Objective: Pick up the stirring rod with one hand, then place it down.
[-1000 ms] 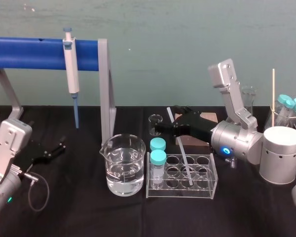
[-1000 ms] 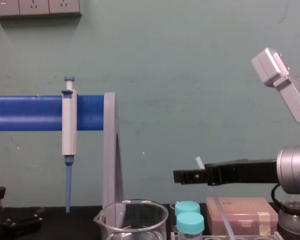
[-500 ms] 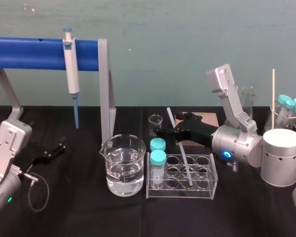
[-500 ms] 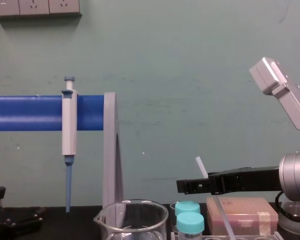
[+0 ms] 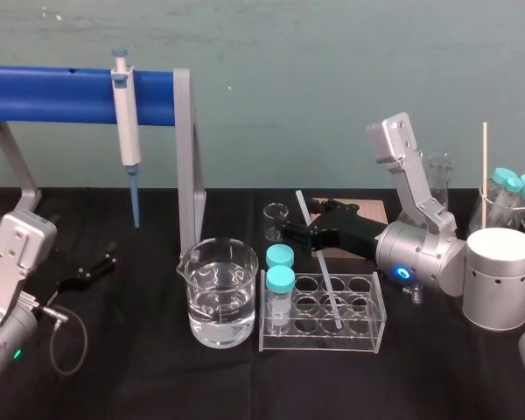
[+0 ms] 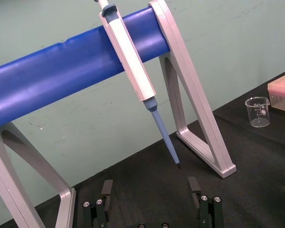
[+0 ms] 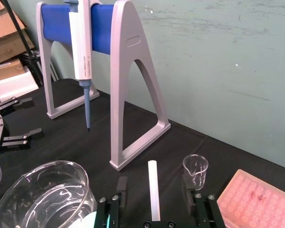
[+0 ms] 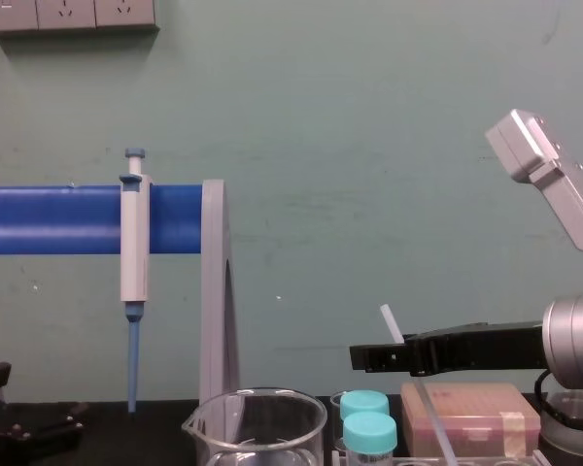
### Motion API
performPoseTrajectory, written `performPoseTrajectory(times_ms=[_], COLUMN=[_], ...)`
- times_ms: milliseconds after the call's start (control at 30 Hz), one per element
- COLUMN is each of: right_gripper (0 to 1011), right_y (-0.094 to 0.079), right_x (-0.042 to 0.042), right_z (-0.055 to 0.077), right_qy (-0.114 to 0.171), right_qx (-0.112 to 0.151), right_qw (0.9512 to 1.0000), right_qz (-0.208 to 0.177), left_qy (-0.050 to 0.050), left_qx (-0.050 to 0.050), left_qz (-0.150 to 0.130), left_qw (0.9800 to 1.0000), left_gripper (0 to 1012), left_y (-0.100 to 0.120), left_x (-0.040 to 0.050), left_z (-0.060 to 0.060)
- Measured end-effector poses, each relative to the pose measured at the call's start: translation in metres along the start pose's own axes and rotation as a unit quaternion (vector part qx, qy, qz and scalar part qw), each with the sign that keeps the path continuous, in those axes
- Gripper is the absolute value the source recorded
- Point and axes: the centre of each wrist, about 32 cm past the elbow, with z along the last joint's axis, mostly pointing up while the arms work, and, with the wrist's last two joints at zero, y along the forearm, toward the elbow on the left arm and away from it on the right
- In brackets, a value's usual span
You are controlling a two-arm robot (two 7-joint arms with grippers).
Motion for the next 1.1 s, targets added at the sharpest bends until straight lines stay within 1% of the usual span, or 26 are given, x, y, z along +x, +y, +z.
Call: performPoseTrajectory(times_ms=[100, 200, 267, 300, 333, 367, 433, 500, 533, 567, 633, 700, 800, 933, 1033, 1067, 1100], right_gripper=[659, 578, 497, 497, 435, 395, 362, 274, 255, 194, 165, 91, 68, 67, 67, 67, 67], right_y=[0.0000, 0.0000, 0.0000, 0.0000, 0.0000, 0.0000, 0.0000, 0.0000, 0.0000, 0.0000, 0.0000, 0.0000, 0.0000, -0.0002, -0.0018, -0.0028, -0.0028], right_x=[0.0000, 0.0000, 0.0000, 0.0000, 0.0000, 0.0000, 0.0000, 0.0000, 0.0000, 0.0000, 0.0000, 0.0000, 0.0000, 0.0001, -0.0005, -0.0016, -0.0016], right_z=[0.0000, 0.0000, 0.0000, 0.0000, 0.0000, 0.0000, 0.0000, 0.0000, 0.0000, 0.0000, 0.0000, 0.0000, 0.0000, -0.0001, -0.0020, -0.0039, -0.0039], right_qy=[0.000, 0.000, 0.000, 0.000, 0.000, 0.000, 0.000, 0.000, 0.000, 0.000, 0.000, 0.000, 0.000, 0.000, -0.001, -0.005, -0.005], right_qx=[0.000, 0.000, 0.001, 0.001, 0.001, 0.001, 0.001, 0.001, 0.001, 0.001, 0.001, 0.001, 0.001, 0.002, 0.019, 0.034, 0.034], right_qw=[1.0000, 1.0000, 1.0000, 1.0000, 1.0000, 1.0000, 1.0000, 1.0000, 1.0000, 1.0000, 1.0000, 1.0000, 1.0000, 1.0000, 0.9998, 0.9994, 0.9994], right_qz=[0.000, 0.000, 0.000, 0.000, 0.000, 0.000, 0.000, 0.000, 0.000, 0.000, 0.000, 0.000, 0.000, 0.000, -0.001, -0.002, -0.002], left_qy=[0.000, 0.000, 0.000, 0.000, 0.000, 0.000, 0.000, 0.000, 0.000, 0.000, 0.000, 0.000, 0.000, 0.000, 0.000, 0.000, 0.000], left_qx=[0.000, 0.000, 0.000, 0.000, 0.000, 0.000, 0.000, 0.000, 0.000, 0.000, 0.000, 0.000, 0.000, 0.000, 0.000, 0.000, 0.000], left_qz=[0.000, 0.000, 0.000, 0.000, 0.000, 0.000, 0.000, 0.000, 0.000, 0.000, 0.000, 0.000, 0.000, 0.000, 0.000, 0.000, 0.000], left_qw=[1.0000, 1.0000, 1.0000, 1.0000, 1.0000, 1.0000, 1.0000, 1.0000, 1.0000, 1.0000, 1.0000, 1.0000, 1.0000, 1.0000, 1.0000, 1.0000, 1.0000], left_gripper=[1000, 1000, 1000, 1000, 1000, 1000, 1000, 1000, 1000, 1000, 1000, 1000, 1000, 1000, 1000, 1000, 1000], left_y=[0.0000, 0.0000, 0.0000, 0.0000, 0.0000, 0.0000, 0.0000, 0.0000, 0.0000, 0.0000, 0.0000, 0.0000, 0.0000, 0.0000, 0.0000, 0.0000, 0.0000], left_x=[0.0000, 0.0000, 0.0000, 0.0000, 0.0000, 0.0000, 0.0000, 0.0000, 0.0000, 0.0000, 0.0000, 0.0000, 0.0000, 0.0000, 0.0000, 0.0000, 0.0000], left_z=[0.0000, 0.0000, 0.0000, 0.0000, 0.0000, 0.0000, 0.0000, 0.0000, 0.0000, 0.0000, 0.0000, 0.0000, 0.0000, 0.0000, 0.0000, 0.0000, 0.0000])
